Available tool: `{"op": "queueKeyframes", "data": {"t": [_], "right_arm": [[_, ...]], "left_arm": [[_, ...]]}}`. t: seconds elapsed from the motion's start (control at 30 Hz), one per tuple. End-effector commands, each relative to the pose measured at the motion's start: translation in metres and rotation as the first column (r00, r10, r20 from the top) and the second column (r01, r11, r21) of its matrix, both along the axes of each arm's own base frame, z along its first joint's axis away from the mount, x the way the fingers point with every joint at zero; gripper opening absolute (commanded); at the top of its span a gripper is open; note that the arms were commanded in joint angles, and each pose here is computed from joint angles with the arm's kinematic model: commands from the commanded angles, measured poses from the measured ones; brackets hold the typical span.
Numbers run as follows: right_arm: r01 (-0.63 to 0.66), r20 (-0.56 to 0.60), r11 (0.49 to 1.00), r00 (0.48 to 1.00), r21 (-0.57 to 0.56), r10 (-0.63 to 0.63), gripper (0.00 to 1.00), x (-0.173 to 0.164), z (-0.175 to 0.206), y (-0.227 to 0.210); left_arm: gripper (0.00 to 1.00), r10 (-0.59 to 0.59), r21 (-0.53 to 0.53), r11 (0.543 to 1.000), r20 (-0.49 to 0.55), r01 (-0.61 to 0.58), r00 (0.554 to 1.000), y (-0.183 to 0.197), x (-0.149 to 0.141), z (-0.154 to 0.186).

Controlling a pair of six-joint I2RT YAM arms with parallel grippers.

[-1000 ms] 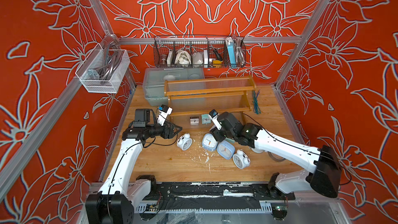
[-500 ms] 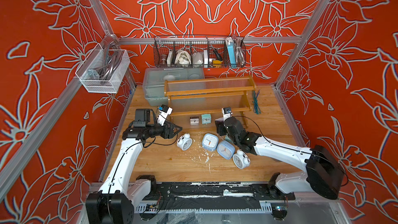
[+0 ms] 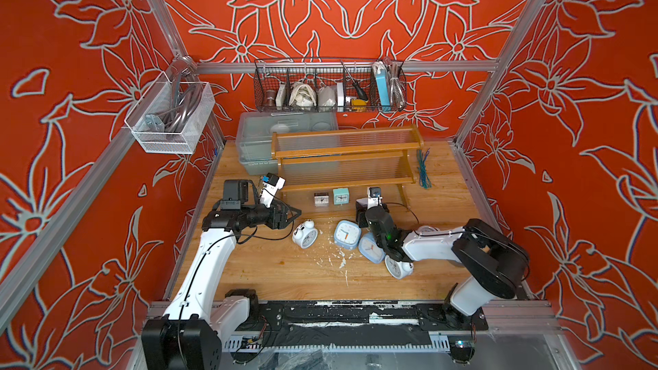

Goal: Place the alarm clocks on the shelf by style
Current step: Place the alarm on the shelf.

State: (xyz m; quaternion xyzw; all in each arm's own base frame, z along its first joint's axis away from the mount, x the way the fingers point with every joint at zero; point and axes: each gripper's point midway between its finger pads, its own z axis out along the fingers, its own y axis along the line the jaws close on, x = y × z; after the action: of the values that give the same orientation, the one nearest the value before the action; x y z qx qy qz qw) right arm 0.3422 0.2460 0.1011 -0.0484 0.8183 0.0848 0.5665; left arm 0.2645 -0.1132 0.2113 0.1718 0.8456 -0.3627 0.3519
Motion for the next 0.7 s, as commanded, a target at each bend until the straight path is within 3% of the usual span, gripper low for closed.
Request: {"op": "queueKeyframes", "data": {"t": [0.0,0.67], "right_arm": [[0.043,0.118,0.996,0.992,0.077,-0.051,0.48,0.013,0.022,0.002],[0.065,0.096,0.995,0.993,0.081,-0.072,0.48,0.048,0.002,-0.002]], "left_arm": [[0.66,-0.009,-0.001,1.000,-0.003,0.009,1.000,-0.002,-0.001,-0.003],[0.66,-0.007,0.004,1.000,-0.002,0.007,1.000,-0.001,-0.001,-0.004]]}}
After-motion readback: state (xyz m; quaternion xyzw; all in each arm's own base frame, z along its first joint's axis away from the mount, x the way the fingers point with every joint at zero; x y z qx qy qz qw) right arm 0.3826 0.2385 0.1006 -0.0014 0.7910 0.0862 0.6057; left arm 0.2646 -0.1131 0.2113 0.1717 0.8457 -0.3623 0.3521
